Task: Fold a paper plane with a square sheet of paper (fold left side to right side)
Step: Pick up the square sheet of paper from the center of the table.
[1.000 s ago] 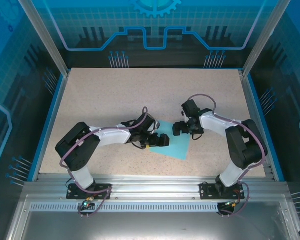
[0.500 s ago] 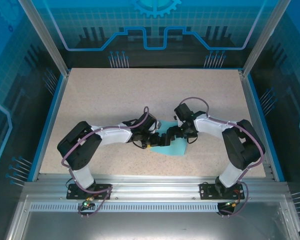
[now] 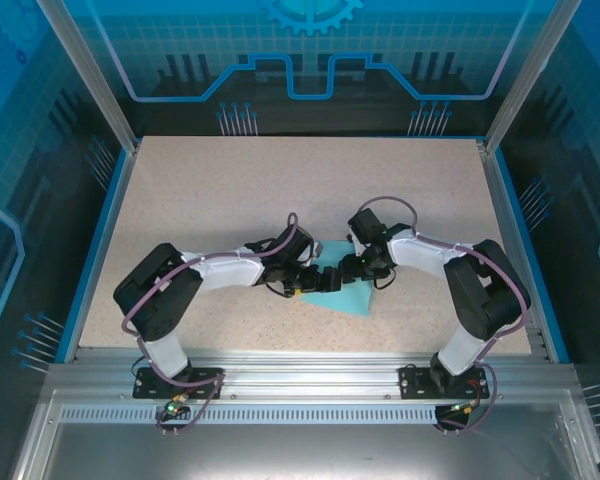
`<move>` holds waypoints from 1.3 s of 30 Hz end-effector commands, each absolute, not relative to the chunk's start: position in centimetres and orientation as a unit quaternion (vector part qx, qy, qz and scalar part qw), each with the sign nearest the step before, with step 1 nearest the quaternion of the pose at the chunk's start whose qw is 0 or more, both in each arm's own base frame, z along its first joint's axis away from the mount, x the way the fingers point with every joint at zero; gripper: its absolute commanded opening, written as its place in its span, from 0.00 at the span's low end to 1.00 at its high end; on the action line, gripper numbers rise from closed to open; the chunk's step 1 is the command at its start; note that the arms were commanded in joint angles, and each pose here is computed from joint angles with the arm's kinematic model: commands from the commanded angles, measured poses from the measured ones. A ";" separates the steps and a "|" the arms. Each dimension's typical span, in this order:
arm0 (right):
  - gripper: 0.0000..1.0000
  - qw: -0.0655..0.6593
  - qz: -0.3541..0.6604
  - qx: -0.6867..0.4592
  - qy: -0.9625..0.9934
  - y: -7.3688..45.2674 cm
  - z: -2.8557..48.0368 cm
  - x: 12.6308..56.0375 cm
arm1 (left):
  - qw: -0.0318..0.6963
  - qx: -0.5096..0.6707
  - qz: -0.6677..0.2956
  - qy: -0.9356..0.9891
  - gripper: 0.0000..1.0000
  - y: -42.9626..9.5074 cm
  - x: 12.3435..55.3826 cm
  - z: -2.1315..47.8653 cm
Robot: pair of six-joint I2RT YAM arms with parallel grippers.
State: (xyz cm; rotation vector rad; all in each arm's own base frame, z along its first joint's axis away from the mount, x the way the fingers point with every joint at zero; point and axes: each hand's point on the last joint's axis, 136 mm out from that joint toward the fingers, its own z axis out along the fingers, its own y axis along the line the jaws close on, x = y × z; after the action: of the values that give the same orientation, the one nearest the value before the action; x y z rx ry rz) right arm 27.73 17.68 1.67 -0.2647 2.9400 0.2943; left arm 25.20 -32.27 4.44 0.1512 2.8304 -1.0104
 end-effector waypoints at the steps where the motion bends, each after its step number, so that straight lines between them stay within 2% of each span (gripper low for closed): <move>1: 0.60 0.043 0.111 -0.101 0.988 18.2 0.8 25.1 | 0.090 0.055 -0.334 0.937 0.96 -31.7 24.9 6.5; 6: 0.55 0.051 0.109 -0.103 0.987 18.0 0.7 25.3 | 0.127 0.050 -0.336 0.932 0.98 -30.1 25.4 9.3; 9: 0.48 0.060 0.118 -0.104 0.986 18.2 1.0 25.5 | 0.148 0.024 -0.353 0.923 0.99 -28.2 26.0 10.9; 11: 0.48 0.067 0.129 -0.104 0.984 18.4 1.3 25.8 | 0.166 0.009 -0.358 0.919 0.99 -26.6 26.3 11.9; 12: 0.45 0.073 0.139 -0.104 0.982 18.7 1.6 26.0 | 0.174 -0.002 -0.359 0.917 0.99 -25.5 26.6 12.2; 20: 0.42 0.101 0.254 -0.100 0.957 19.9 3.3 25.8 | 0.222 -0.054 -0.370 0.900 0.98 -19.9 26.5 13.8; 21: 0.38 0.104 0.273 -0.100 0.951 20.2 3.6 25.8 | 0.226 -0.058 -0.371 0.899 0.98 -19.5 26.4 13.9; 31: 0.34 0.130 0.400 -0.070 0.904 20.4 6.7 26.6 | 0.250 -0.046 -0.404 0.879 0.98 -19.5 26.3 15.6; 39: 0.34 0.148 0.451 -0.066 0.878 19.6 9.8 26.8 | 0.248 -0.018 -0.447 0.859 0.98 -21.1 26.6 17.1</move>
State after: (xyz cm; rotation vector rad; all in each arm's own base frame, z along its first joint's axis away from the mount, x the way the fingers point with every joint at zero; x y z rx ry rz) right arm 27.10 19.32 7.67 -0.1633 2.5956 1.1879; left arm 26.51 -20.24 16.09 -0.1029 2.3794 -1.1373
